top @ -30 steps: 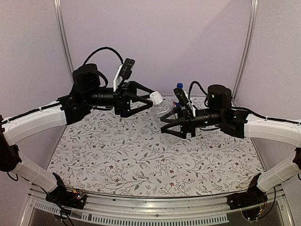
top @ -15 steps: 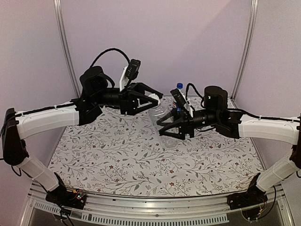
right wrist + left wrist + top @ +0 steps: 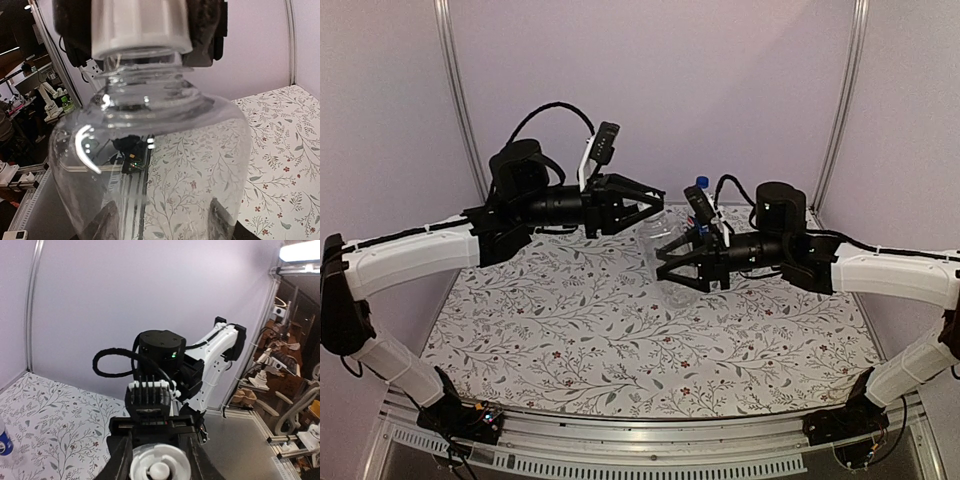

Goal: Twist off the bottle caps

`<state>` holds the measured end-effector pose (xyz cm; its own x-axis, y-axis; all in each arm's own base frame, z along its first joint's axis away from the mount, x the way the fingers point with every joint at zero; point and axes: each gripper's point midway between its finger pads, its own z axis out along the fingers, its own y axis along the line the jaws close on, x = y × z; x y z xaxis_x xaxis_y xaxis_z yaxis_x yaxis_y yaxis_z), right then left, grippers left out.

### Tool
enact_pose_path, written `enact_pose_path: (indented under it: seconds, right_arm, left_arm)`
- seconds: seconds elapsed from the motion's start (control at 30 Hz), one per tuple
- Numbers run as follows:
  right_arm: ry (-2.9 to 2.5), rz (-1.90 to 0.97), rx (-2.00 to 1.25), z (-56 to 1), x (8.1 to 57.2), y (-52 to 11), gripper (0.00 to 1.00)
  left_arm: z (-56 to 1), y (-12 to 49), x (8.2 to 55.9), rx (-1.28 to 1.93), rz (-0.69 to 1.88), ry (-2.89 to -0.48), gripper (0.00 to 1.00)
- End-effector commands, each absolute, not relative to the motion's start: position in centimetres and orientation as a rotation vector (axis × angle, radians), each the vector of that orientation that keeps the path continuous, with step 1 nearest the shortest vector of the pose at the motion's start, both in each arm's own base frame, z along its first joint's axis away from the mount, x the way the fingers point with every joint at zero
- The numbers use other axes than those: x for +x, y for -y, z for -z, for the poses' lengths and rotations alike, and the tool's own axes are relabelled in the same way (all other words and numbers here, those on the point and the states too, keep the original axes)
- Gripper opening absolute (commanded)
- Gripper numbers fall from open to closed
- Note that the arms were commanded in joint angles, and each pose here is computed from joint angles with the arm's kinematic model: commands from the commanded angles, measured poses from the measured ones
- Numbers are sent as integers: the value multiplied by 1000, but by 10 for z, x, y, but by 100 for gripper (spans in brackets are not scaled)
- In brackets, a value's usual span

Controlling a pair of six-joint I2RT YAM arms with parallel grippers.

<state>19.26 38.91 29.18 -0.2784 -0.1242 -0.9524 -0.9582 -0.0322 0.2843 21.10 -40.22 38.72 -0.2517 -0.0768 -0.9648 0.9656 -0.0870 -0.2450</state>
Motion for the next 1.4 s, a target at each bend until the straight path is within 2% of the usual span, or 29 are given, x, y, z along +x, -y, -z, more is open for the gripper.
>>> enact_pose_path:
  seconds: [0.0, 0.13, 0.2, 0.57, 0.63, 0.73, 0.8, 0.97, 1.03, 1.2, 1.37]
  right_arm:
    - [-1639, -1076, -1023, -281, 243, -379, 55]
    - [-1695, -903, -949, -279, 268, -369, 55]
    - [-1705, -863, -927, -280, 274, -366, 55]
    - [-1652, -891, -1006, -282, 266, -368, 56]
    - [-1634, -923, -1036, -284, 260, -369, 56]
    - [-1589, -997, -1115, -288, 247, -368, 57]
    - [-1546, -1060, -1179, -295, 234, -368, 59]
    - [-1461, -1183, -1324, -304, 206, -368, 60]
    - [-1415, -1250, -1369, -310, 195, -369, 60]
    - [-1334, -1413, -1445, -321, 174, -371, 60]
    - [-1286, -1485, -1463, -329, 167, -372, 60]
  left_arm:
    - [-385, 398, 259, 675, 1218, -1600, 0]
    - [-376, 383, 282, 407, 1020, -1750, 0]
    - [-376, 382, 281, 356, 991, -1754, 7]
    - [-377, 388, 273, 396, 1013, -1741, 29]
    - [-384, 391, 267, 450, 1049, -1699, 39]
    - [-392, 395, 255, 578, 1115, -1618, 62]
    - [-401, 394, 244, 676, 1165, -1550, 73]
    - [-416, 388, 216, 897, 1279, -1377, 91]
    - [-419, 384, 209, 956, 1314, -1323, 94]
    - [-426, 373, 193, 1091, 1467, -1188, 94]
    - [-430, 376, 183, 1171, 1529, -1106, 89]
